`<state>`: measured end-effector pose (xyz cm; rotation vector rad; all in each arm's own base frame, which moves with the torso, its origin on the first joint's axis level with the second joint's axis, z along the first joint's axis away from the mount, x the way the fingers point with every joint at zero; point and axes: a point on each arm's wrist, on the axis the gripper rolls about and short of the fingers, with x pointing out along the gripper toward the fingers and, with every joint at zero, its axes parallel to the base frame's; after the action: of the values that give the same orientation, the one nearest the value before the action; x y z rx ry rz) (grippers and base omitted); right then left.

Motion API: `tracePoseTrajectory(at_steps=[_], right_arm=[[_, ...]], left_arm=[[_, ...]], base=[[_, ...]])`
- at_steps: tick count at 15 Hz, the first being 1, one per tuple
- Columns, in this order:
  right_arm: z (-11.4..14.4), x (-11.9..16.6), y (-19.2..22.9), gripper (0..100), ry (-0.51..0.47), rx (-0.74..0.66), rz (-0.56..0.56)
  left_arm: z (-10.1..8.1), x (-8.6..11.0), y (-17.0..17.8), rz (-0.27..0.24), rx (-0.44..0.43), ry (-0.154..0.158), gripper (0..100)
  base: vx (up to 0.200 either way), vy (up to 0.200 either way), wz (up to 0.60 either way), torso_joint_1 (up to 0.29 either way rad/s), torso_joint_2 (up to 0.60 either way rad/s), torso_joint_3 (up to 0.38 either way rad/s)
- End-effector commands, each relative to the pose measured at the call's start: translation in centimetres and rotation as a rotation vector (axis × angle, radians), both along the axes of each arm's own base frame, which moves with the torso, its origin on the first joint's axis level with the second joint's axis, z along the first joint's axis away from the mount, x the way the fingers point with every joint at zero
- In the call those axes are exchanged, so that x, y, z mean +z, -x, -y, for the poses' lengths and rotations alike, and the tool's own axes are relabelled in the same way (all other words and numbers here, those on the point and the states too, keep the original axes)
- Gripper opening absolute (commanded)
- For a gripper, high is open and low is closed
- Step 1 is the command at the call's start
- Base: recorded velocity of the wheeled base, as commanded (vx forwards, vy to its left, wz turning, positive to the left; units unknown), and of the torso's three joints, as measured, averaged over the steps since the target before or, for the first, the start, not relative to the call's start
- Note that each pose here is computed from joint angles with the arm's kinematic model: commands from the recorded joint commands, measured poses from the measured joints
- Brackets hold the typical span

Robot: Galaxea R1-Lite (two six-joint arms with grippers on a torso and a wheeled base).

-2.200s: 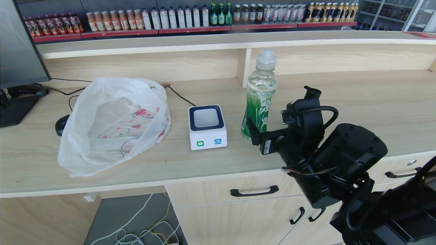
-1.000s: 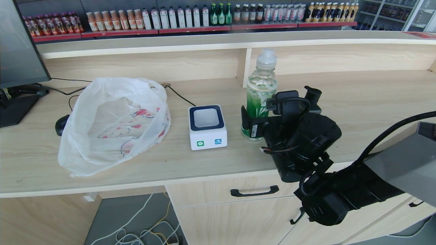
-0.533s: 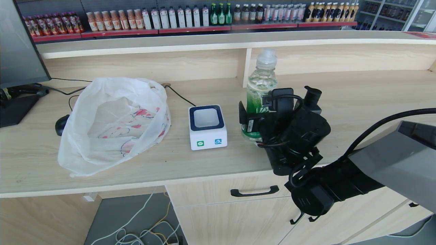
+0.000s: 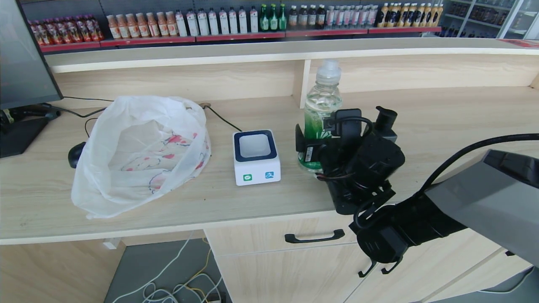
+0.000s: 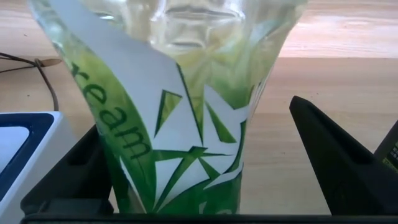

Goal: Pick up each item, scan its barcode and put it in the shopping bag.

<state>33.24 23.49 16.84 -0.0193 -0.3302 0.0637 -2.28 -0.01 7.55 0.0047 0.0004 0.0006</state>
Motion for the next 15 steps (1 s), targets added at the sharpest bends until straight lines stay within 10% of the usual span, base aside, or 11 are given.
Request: tracePoseTrajectory(at_steps=[1,15], right_arm=[[-0.01,0.08,0.03,0,-0.003,0.001,0.002],[0.29,1.07,0.47,0,-0.031,0.012,0.036]], left_arm=[[0.00,0.00,0.00,0.000,0.001,0.000,100],[0.00,0.00,0.00,0.000,0.001,0.000,100]], base=[[0.000,0.000,0.00,0.000,0.00,0.000],[0.000,0.000,0.00,0.000,0.00,0.000]])
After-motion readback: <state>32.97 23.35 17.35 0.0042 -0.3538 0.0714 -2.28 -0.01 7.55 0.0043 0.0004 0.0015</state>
